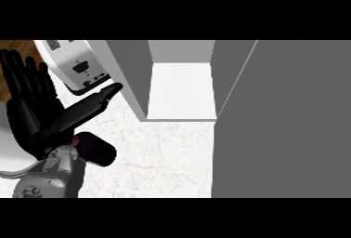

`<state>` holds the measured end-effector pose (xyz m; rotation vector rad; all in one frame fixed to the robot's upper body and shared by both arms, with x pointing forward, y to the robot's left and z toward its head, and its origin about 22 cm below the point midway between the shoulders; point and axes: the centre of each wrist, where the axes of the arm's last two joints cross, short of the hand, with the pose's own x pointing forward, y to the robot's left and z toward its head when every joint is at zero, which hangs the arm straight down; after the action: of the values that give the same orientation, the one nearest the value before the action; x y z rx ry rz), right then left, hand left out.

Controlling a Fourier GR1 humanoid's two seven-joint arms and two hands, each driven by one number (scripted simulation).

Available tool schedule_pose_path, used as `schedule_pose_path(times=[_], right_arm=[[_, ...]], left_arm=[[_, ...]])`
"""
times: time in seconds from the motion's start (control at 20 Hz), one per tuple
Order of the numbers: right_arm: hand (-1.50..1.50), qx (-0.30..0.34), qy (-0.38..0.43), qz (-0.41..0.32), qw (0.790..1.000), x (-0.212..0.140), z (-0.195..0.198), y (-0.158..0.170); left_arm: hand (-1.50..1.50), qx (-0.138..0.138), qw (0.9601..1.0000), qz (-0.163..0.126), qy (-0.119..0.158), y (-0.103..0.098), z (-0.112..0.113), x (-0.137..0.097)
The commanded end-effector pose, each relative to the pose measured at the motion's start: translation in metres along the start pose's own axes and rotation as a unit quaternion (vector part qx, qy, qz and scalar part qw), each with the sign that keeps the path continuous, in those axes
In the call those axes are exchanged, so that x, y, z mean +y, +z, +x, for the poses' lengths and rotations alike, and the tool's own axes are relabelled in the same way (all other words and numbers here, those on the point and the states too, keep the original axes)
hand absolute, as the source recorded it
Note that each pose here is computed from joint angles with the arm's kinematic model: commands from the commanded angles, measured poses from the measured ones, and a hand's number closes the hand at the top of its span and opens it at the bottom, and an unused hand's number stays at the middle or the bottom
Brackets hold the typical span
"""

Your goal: Pick up the wine, place it into the cabinet and close the cabinet

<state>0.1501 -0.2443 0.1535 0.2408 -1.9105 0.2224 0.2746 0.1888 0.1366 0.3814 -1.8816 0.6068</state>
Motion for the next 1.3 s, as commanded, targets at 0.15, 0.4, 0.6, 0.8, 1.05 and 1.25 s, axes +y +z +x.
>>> schedule_pose_path(times=[0.15, 0.4, 0.6, 0.8, 1.05, 1.25], right_arm=[[-1.50, -0.005, -0.006, -0.004, 1.000, -0.006, -0.004, 0.004], [-1.50, 0.004, -0.011, 0.003, 1.000, -0.003, -0.002, -0.003], [-1.50, 0.000, 0.000, -0.005, 1.000, -0.011, 0.026, -0.002], [-1.50, 0.003, 0.002, 0.000, 1.000, 0.011, 0.018, -0.009], [-1.50, 0.006, 0.008, 0.005, 1.000, -0.003, 0.006, -0.003], [-1.50, -0.005, 0.004, 0.000, 1.000, -0.006, 0.014, 0.001]], left_arm=[[-1.50, 0.005, 1.0000, -0.005, -0.001, 0.024, 0.004, -0.015], [-1.50, 0.006, 0.9996, 0.022, -0.014, 0.011, 0.009, -0.006], [-1.50, 0.022, 0.9991, 0.028, -0.025, 0.023, 0.010, 0.014], [-1.50, 0.017, 0.9976, 0.052, -0.041, 0.039, -0.007, 0.022], [-1.50, 0.026, 0.9965, 0.061, -0.051, 0.042, 0.008, 0.038], [-1.50, 0.034, 0.9960, 0.063, -0.053, 0.045, -0.009, 0.067]])
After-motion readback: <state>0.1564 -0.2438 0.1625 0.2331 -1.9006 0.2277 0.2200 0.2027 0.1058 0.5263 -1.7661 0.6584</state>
